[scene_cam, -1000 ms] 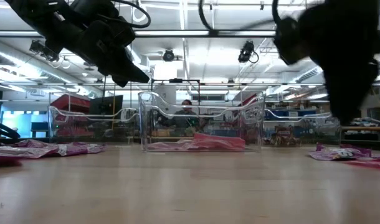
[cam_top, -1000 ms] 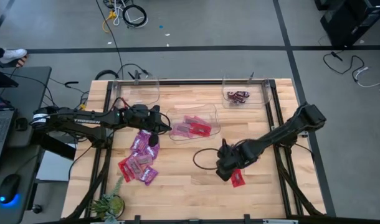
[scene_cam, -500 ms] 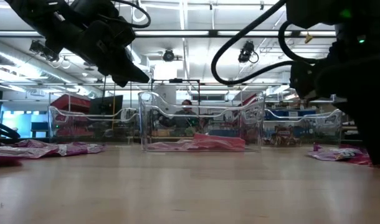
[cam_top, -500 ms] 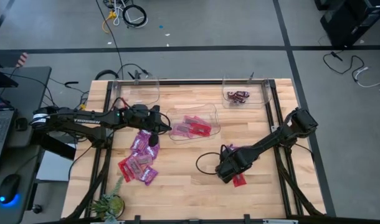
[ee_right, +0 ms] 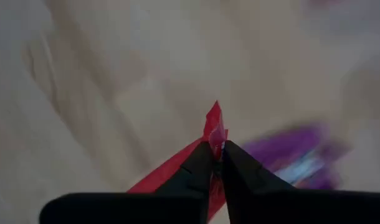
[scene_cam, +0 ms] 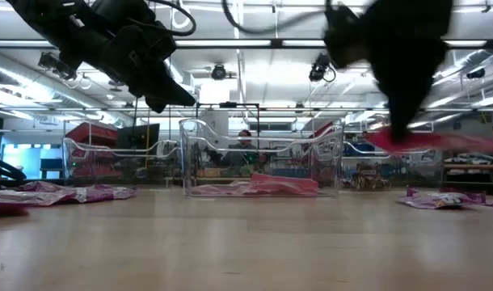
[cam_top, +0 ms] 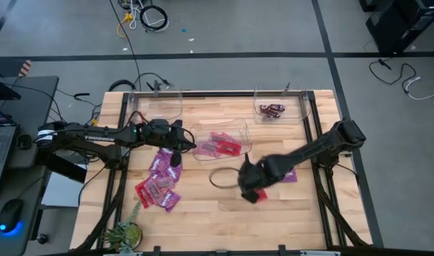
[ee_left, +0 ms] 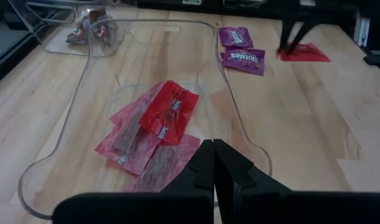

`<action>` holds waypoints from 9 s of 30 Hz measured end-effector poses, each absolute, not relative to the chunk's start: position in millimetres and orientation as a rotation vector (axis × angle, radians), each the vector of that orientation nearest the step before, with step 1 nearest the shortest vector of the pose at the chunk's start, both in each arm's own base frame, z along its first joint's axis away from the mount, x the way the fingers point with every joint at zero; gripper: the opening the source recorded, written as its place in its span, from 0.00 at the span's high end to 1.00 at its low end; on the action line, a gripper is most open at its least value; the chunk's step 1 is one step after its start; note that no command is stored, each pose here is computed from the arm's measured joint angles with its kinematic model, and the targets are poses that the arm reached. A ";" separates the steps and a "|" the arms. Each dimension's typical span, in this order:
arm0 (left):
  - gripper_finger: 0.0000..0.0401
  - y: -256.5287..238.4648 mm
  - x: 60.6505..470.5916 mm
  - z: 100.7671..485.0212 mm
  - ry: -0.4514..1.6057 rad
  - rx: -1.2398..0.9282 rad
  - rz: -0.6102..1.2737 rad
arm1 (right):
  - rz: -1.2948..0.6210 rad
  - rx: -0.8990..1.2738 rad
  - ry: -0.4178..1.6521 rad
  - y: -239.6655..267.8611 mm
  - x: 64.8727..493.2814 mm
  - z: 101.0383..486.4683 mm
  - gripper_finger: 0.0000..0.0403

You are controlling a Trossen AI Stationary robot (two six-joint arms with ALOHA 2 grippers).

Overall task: Sort candy
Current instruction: Put the red candy pack into the bottom transparent bin

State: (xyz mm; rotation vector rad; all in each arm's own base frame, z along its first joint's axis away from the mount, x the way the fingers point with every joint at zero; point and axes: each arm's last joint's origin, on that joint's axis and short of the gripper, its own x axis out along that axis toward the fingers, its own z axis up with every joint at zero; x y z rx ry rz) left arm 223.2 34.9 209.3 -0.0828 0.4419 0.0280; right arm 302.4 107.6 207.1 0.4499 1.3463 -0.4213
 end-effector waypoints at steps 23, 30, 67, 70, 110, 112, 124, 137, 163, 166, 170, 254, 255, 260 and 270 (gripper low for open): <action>1.00 33.3 222.5 207.7 0.461 -0.086 -0.002 | -0.163 -0.112 1.142 -81.8 391.1 215.3 0.97; 1.00 30.4 221.5 205.6 0.487 -0.179 -0.048 | -0.145 -0.112 1.185 -73.5 395.6 201.3 0.85; 0.63 -84.3 184.6 194.4 1.349 -0.094 -0.230 | -0.297 -0.027 0.867 27.0 296.3 264.6 0.43; 0.56 -87.7 185.6 184.7 1.411 -0.048 -0.228 | -0.296 -0.028 0.867 27.0 296.3 264.6 0.44; 1.00 -97.3 208.5 204.1 1.532 0.114 -0.232 | -0.288 -0.055 0.899 26.8 294.0 262.9 0.49; 1.00 -88.4 211.8 213.0 1.484 0.072 -0.203 | -0.289 -0.057 0.906 26.7 293.5 262.5 0.49; 1.00 -1.2 265.5 245.1 0.969 -0.167 0.036 | -0.320 -0.077 0.910 25.6 292.5 262.3 0.49; 1.00 57.2 305.3 272.6 0.739 -0.098 0.087 | -0.321 -0.101 0.911 24.6 292.6 262.5 0.50; 0.72 72.0 328.0 233.0 0.990 0.020 0.022 | -0.329 -0.106 0.916 24.3 292.0 262.2 0.51; 0.82 60.4 322.0 243.0 0.994 0.056 0.013 | -0.333 -0.108 0.915 24.1 292.0 262.2 0.51; 0.98 41.7 307.8 261.6 0.977 0.087 -0.021 | -0.356 -0.120 0.908 23.5 292.2 262.6 0.50; 1.00 14.1 255.5 306.1 0.885 -0.094 0.120 | -0.279 -0.040 0.638 27.0 285.5 248.8 0.57; 1.00 21.8 260.9 307.4 0.886 -0.086 0.119 | -0.280 -0.040 0.635 26.6 282.4 252.1 0.57; 1.00 56.1 295.5 296.0 0.956 -0.055 0.094 | -0.335 -0.036 0.637 22.9 264.9 265.4 0.57; 1.00 91.4 356.3 258.3 1.095 -0.027 0.007 | -0.396 -0.009 0.687 19.3 244.9 271.9 0.57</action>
